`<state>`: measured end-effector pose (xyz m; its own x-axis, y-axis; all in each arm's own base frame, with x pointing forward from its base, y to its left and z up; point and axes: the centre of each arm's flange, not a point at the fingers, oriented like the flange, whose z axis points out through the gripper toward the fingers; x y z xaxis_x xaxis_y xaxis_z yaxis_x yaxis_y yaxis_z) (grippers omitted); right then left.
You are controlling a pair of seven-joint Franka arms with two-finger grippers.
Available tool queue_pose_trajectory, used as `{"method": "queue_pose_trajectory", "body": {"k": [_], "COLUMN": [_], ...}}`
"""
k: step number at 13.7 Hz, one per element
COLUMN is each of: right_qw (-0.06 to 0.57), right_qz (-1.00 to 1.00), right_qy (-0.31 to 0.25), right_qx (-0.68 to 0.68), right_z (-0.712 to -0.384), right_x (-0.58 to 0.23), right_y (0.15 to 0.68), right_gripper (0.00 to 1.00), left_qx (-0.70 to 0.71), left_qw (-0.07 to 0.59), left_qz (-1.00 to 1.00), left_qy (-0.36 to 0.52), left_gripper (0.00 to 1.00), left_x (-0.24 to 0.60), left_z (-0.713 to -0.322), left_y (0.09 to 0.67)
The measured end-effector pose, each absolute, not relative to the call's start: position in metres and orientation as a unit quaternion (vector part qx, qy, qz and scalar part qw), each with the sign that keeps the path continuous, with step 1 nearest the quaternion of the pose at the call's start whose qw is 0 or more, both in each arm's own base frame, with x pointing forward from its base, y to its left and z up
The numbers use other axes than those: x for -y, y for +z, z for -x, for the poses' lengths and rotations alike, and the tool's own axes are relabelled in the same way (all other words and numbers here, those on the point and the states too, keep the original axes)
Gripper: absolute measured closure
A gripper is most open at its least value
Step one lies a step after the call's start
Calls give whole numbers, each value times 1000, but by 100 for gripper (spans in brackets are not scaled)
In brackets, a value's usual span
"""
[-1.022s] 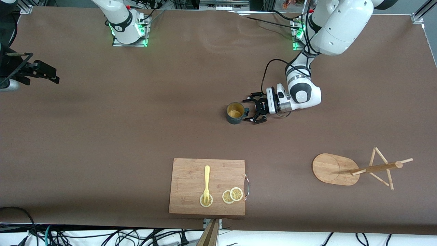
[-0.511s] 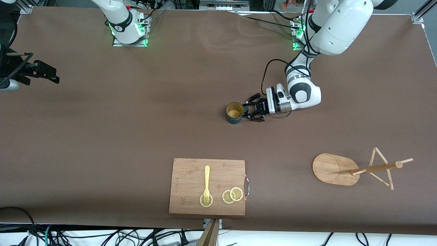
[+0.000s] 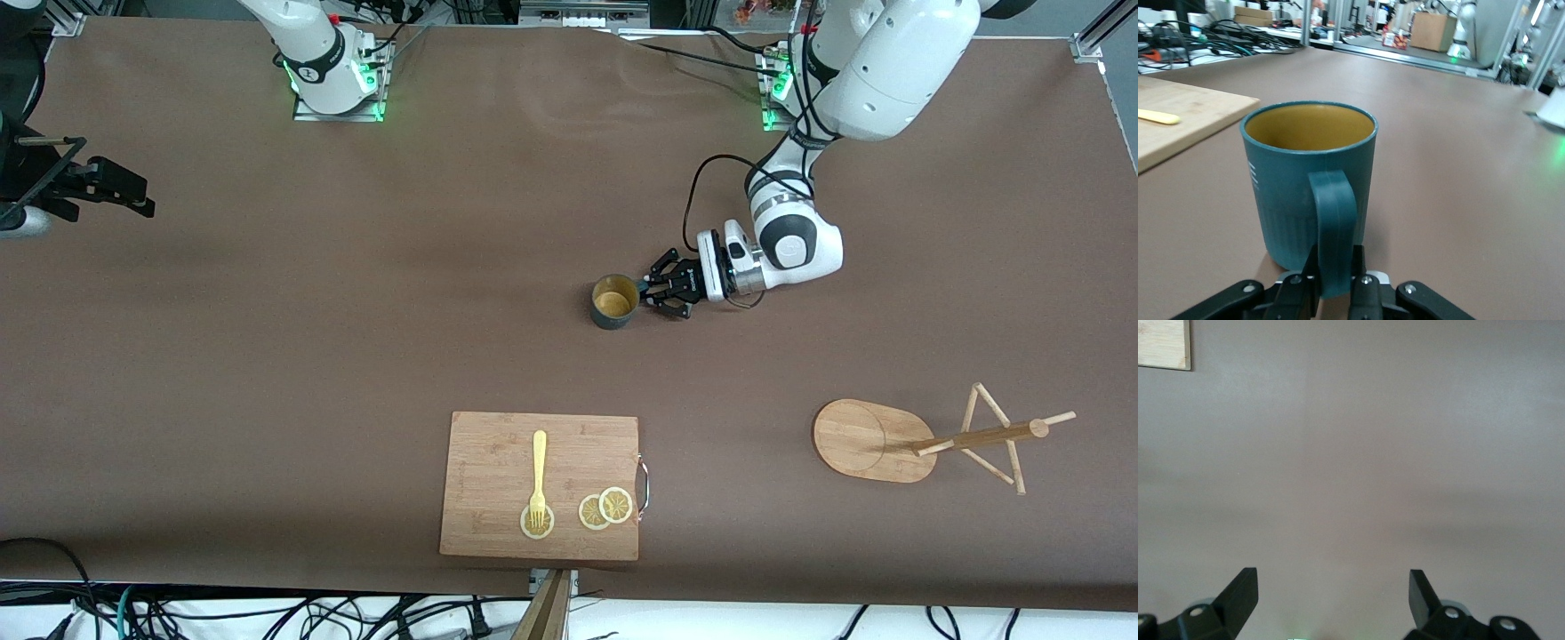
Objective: Pass cup and hang on rack
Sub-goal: 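Lift the mug by its handle and carry it toward the wooden rack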
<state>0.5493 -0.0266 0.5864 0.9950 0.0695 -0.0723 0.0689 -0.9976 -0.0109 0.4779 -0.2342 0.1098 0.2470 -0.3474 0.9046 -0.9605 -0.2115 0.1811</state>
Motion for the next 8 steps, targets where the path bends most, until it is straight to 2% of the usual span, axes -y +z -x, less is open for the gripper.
{"method": "queue_pose_trajectory", "body": {"k": [4,8], "right_qw": [4,4], "right_qz": [999,999], "right_qy": [36,36], "right_qx": [35,35], "right_z": [-549,-549], "right_x": [27,26], "right_y": [587,587], "right_gripper": [0,0], "left_qx": [417,365], "left_qw": [446,472], "left_qz": [-727,-776], "left_qy": [315,207], "left_gripper": [80,80], "left_x": [226,173], "left_z": [-504,-531], "left_y": [177,279]}}
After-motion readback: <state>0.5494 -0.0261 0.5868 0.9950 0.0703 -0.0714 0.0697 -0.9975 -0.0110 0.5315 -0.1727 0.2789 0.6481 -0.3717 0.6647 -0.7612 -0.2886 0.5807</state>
